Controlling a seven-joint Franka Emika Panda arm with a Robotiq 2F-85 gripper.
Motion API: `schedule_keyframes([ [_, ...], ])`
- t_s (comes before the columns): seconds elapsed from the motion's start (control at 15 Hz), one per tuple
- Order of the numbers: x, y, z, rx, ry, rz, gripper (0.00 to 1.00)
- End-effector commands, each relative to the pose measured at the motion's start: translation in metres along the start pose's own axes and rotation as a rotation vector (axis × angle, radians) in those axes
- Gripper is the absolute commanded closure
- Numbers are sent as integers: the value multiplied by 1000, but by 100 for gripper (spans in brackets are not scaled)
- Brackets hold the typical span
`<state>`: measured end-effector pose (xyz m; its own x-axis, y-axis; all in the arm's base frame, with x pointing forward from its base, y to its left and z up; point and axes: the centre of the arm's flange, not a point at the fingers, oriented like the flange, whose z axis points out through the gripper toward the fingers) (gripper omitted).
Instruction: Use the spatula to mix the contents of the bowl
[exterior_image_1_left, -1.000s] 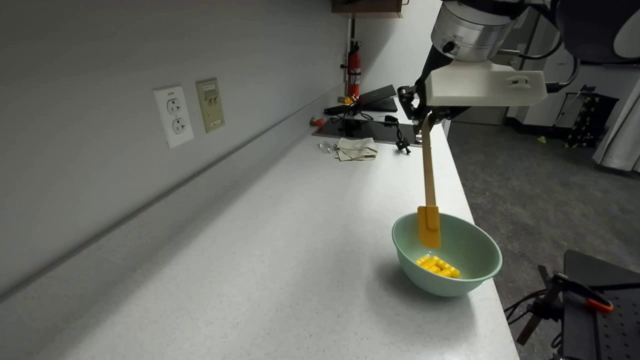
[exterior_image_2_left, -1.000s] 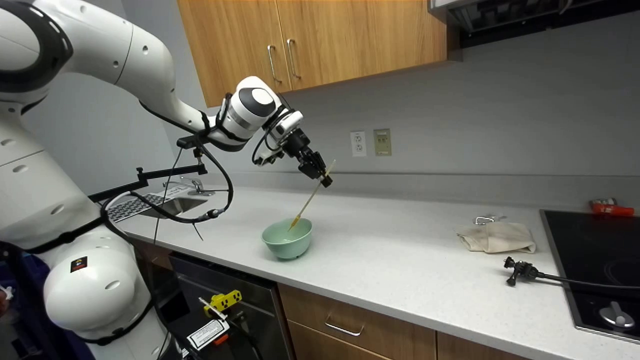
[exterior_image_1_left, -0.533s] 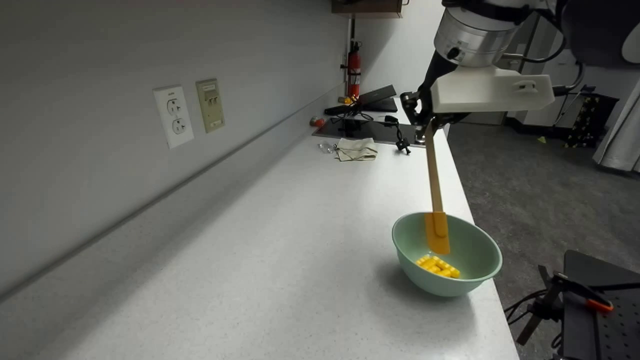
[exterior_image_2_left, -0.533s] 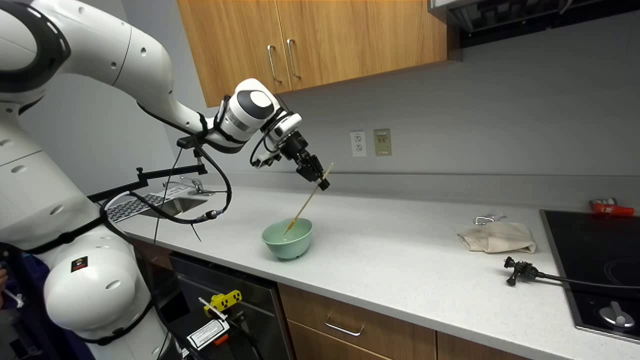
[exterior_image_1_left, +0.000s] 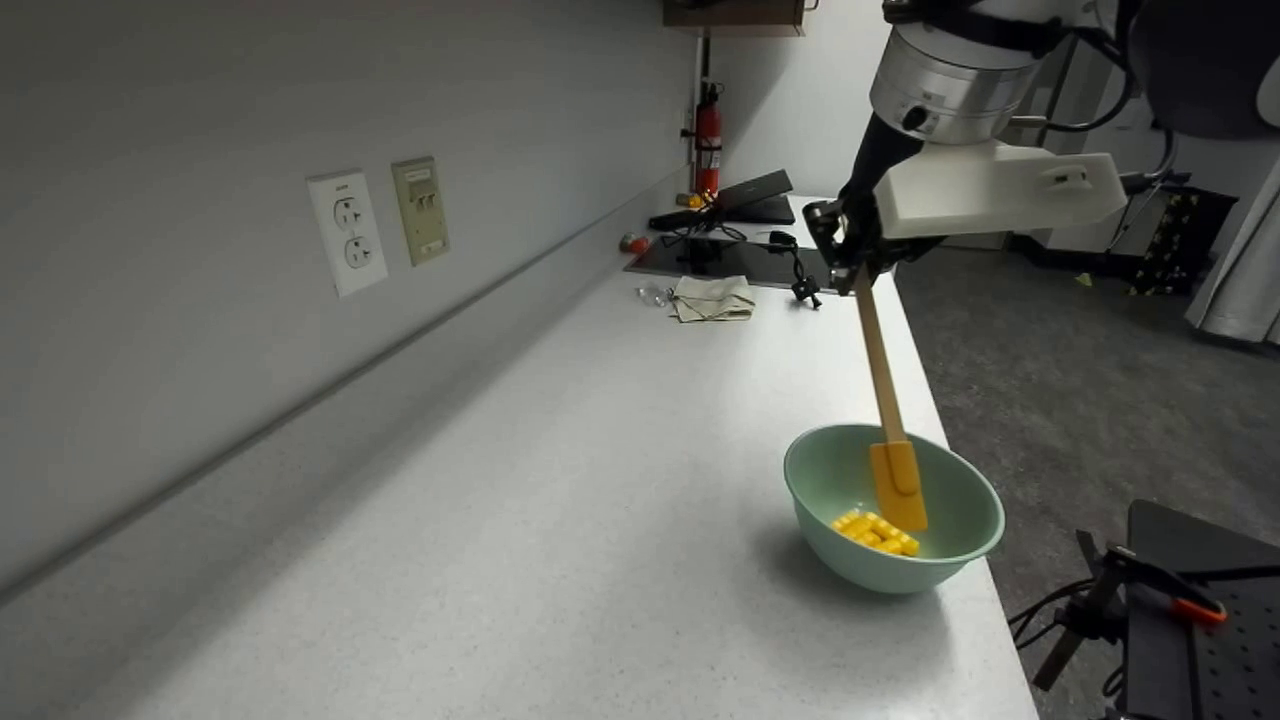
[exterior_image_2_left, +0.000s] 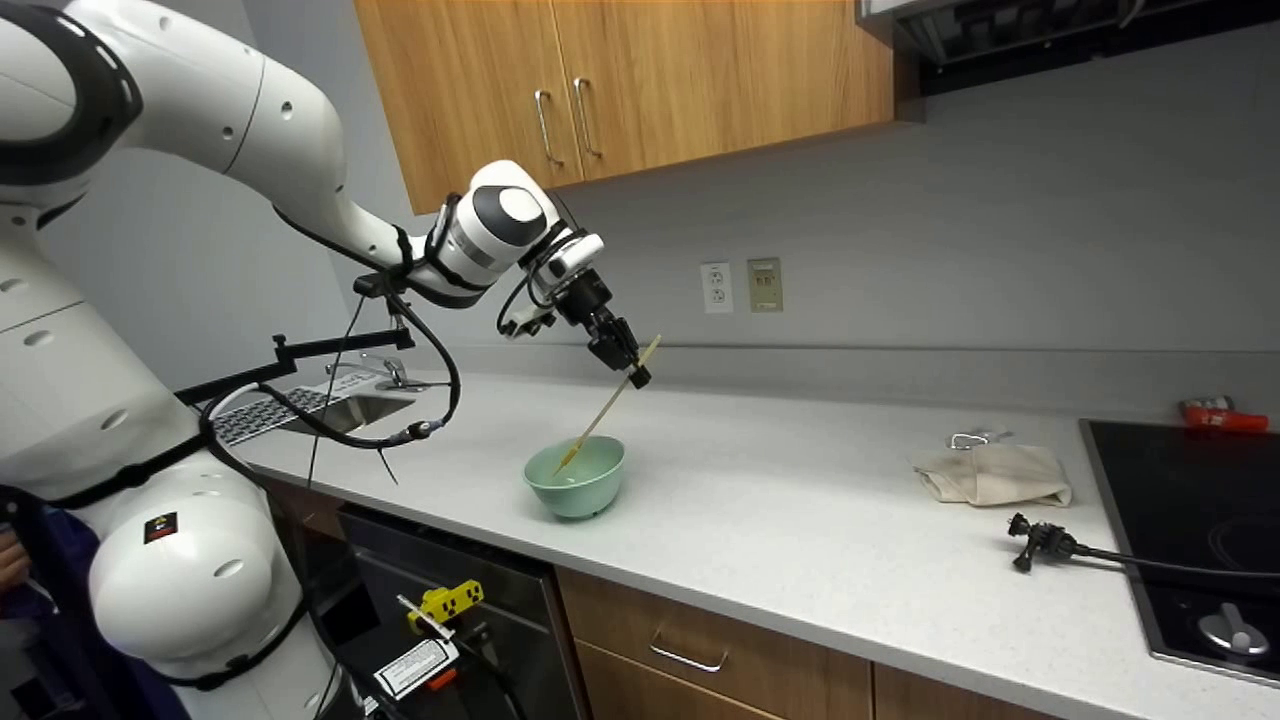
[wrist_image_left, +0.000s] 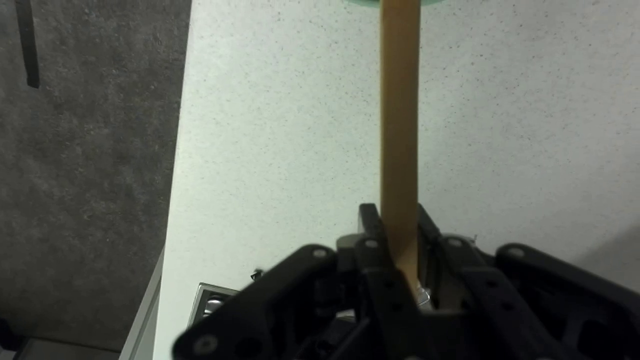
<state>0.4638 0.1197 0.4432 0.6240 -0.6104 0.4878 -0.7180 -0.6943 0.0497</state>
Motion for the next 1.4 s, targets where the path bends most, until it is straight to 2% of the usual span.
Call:
schedule_keyframes([
  [0.0,-2,9,-10,8,-9,-29,96],
  [0.13,-3,9,-10,10,-27,-45,96],
  [0.2,-8,-8,34,5,-30,-57,96],
  [0.27,-9,-8,38,14,-77,-80,96],
  [0.67,-11,-10,74,-25,-126,-166,96],
  [0.87,-2,-11,73,-3,-124,-119,96],
  [1.33,10,-26,43,117,-81,-60,96],
])
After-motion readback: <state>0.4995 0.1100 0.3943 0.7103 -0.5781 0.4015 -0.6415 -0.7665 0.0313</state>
